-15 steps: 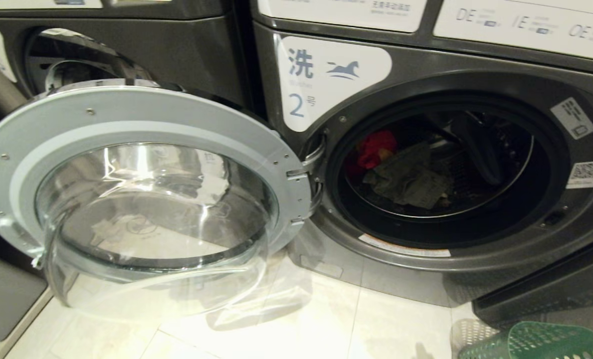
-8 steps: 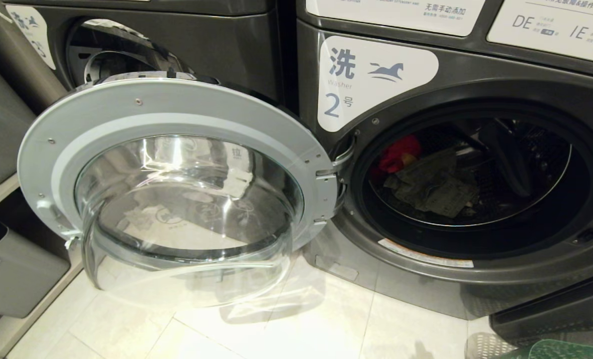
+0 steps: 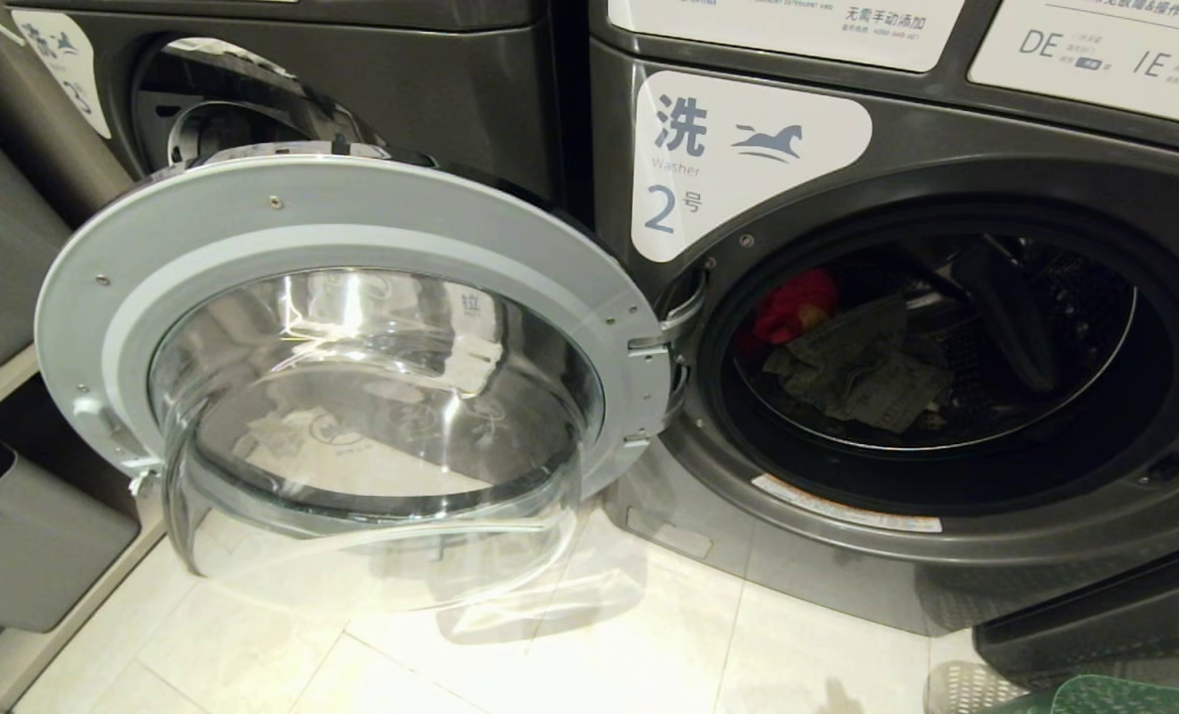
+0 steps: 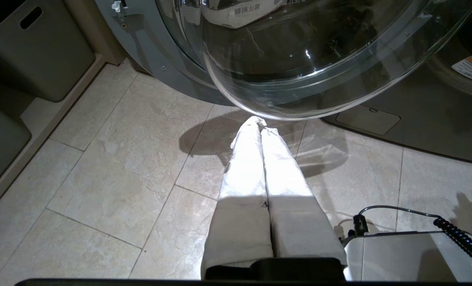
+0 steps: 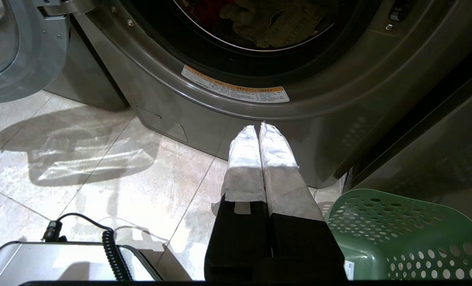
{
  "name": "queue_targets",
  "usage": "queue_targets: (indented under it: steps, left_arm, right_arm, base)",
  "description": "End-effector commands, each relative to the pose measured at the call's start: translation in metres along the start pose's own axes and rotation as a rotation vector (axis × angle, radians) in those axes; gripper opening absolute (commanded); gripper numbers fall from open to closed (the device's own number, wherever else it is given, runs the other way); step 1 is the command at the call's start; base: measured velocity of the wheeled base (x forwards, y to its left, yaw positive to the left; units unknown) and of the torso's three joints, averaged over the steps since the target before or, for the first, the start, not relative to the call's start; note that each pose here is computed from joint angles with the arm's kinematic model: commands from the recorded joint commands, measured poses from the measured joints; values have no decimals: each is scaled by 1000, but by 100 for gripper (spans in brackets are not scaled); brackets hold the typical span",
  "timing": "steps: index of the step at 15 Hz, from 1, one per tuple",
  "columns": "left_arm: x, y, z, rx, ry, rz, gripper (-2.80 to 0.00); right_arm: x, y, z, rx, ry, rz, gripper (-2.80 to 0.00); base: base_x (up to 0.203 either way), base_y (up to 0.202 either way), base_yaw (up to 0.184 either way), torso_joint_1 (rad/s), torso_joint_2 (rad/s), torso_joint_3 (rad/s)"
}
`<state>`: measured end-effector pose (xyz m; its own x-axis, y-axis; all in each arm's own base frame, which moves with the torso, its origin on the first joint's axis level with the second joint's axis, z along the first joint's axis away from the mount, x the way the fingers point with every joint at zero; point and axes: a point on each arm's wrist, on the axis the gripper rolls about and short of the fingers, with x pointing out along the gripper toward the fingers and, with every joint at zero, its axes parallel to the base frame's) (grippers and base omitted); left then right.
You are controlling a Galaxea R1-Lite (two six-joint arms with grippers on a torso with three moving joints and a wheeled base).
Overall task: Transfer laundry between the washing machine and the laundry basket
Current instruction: Pick a cloth and place it into the basket
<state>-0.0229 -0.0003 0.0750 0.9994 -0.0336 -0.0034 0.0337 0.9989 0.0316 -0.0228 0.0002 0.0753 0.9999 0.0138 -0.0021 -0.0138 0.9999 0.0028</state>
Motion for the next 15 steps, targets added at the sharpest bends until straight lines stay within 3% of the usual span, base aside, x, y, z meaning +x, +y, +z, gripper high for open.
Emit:
queue_targets:
  steps: [1, 15]
  left_arm:
    - [0, 0, 0, 0, 1, 0, -280]
    - [0, 0, 0, 2, 0, 0, -280]
  right_arm:
    - [0, 0, 0, 0, -1, 2, -280]
    - [0, 0, 0, 2, -1, 0, -280]
  base:
    - [0, 0, 0, 0, 0, 0]
    - [0, 0, 0, 0, 0, 0]
